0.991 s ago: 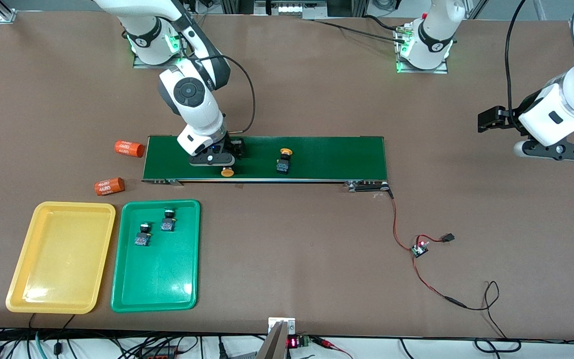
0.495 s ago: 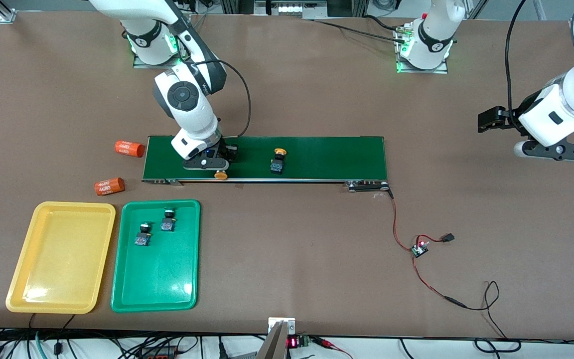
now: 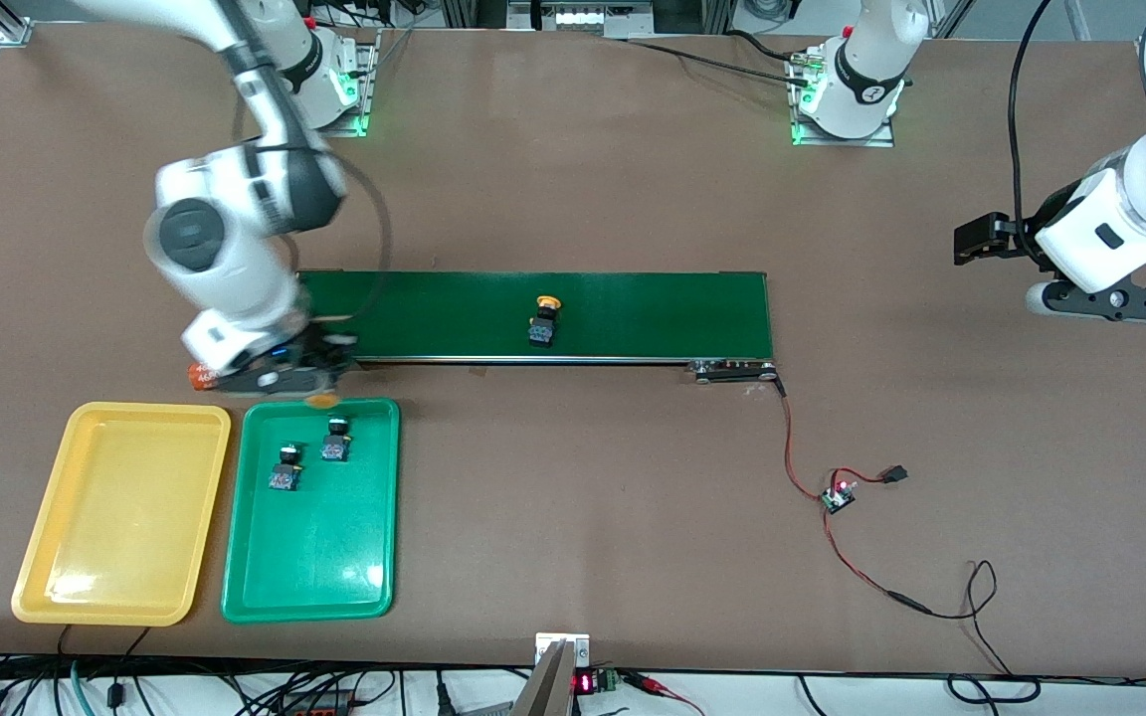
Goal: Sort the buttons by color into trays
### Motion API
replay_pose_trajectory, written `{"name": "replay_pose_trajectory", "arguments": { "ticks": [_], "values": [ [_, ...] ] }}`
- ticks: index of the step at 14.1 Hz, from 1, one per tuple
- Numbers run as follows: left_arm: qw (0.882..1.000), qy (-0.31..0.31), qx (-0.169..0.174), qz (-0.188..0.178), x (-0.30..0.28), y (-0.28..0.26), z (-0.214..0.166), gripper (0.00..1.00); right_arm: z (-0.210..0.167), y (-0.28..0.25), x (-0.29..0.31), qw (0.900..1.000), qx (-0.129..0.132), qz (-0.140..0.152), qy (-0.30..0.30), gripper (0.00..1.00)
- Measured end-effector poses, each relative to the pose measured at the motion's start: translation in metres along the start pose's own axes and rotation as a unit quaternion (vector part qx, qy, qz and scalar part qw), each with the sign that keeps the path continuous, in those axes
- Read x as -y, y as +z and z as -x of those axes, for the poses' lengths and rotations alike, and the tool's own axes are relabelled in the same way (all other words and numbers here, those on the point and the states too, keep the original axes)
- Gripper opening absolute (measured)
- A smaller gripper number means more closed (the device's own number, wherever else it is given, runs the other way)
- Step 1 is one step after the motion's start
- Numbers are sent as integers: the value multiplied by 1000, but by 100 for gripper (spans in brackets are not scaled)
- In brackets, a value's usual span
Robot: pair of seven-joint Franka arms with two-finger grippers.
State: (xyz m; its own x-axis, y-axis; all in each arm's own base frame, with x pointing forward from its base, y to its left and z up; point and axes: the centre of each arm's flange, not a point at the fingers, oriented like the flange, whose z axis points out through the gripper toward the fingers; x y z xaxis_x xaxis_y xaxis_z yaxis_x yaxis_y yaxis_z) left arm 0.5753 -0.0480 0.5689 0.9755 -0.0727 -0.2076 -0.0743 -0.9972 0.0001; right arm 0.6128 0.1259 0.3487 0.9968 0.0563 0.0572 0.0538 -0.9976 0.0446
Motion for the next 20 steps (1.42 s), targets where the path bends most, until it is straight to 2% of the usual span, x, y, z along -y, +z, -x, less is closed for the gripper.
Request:
{"name": "replay_pose_trajectory", "arguments": {
  "ticks": [3,7,10,14,20],
  "values": [
    [1000,0,0,0,0,0,0,100,-15,17,-97,1000,8,3,-24,41],
    [1000,0,0,0,0,0,0,100,-24,65,-192,997,28,-1,-66,41],
    [1000,0,0,0,0,0,0,100,-29,101,-253,995,14,0,-102,41],
    [1000,0,1,0,0,0,0,100,-31,133,-283,992,-21,10,-123,41],
    [1000,0,1,0,0,0,0,100,-31,157,-292,992,-37,14,-122,44]
  ]
}}
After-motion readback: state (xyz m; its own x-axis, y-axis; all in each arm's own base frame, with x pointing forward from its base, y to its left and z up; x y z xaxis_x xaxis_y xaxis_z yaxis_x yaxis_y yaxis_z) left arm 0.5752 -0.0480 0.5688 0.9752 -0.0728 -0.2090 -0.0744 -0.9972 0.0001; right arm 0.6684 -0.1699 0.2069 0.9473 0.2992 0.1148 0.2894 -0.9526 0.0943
